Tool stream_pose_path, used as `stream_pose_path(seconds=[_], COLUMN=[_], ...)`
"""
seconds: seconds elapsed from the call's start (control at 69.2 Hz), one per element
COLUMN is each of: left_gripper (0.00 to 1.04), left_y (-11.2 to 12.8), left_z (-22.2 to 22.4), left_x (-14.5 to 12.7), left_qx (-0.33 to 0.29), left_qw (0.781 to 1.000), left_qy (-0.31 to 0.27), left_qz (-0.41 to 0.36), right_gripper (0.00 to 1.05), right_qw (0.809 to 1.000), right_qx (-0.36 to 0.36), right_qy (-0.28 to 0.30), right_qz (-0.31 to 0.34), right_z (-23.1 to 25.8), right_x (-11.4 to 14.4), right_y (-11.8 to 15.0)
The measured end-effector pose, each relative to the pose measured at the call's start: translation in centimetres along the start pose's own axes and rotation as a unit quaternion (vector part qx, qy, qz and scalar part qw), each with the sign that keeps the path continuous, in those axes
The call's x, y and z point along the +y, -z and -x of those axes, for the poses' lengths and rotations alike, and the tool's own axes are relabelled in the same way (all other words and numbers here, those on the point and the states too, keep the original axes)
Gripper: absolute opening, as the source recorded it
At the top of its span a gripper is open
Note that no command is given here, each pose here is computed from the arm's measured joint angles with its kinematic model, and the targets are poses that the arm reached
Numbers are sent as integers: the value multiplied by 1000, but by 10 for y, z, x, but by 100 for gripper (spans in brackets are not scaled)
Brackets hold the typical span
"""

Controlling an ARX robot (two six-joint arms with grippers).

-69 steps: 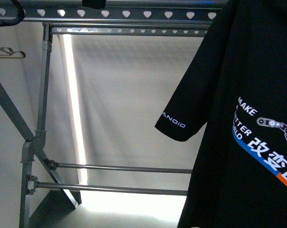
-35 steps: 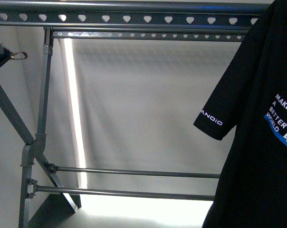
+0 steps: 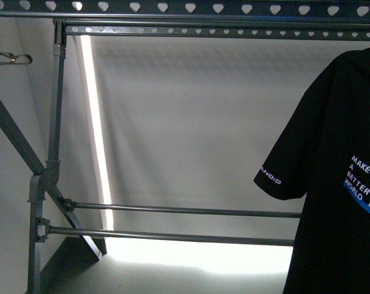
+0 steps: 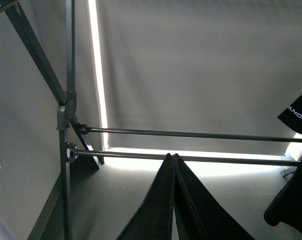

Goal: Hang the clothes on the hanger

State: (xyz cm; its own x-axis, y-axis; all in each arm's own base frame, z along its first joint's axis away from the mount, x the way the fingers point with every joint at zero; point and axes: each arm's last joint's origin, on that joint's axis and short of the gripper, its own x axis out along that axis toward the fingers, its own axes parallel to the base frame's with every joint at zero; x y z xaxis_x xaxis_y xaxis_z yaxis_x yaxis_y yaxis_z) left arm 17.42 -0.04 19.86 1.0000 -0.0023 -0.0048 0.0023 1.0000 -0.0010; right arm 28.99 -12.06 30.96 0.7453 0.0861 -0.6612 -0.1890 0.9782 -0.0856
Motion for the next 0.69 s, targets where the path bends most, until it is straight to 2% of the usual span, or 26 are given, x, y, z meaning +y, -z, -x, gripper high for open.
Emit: stream_pose_path(seconds=[0.217,0.404,0.549,0.693], left_gripper=[4,4,4,4], left_y=[11,18,22,28], left_z=[18,30,38,44], left_x=[0,0,0,0], left_qx=[-1,0,0,-7], left_qw=[1000,1000,1000,1000], left_qy=[0,0,0,0], left_qz=[0,0,0,0], right_gripper=[8,8,8,8], right_qw=[999,1000,1000,999], right_qx=[15,13,6,2], right_qy=[16,14,23,33], right_qz=[25,21,2,-15], right_z=[-20,-40,-51,-56], right_x=[9,14,8,-4], right_y=[-35,-61,-78,-84])
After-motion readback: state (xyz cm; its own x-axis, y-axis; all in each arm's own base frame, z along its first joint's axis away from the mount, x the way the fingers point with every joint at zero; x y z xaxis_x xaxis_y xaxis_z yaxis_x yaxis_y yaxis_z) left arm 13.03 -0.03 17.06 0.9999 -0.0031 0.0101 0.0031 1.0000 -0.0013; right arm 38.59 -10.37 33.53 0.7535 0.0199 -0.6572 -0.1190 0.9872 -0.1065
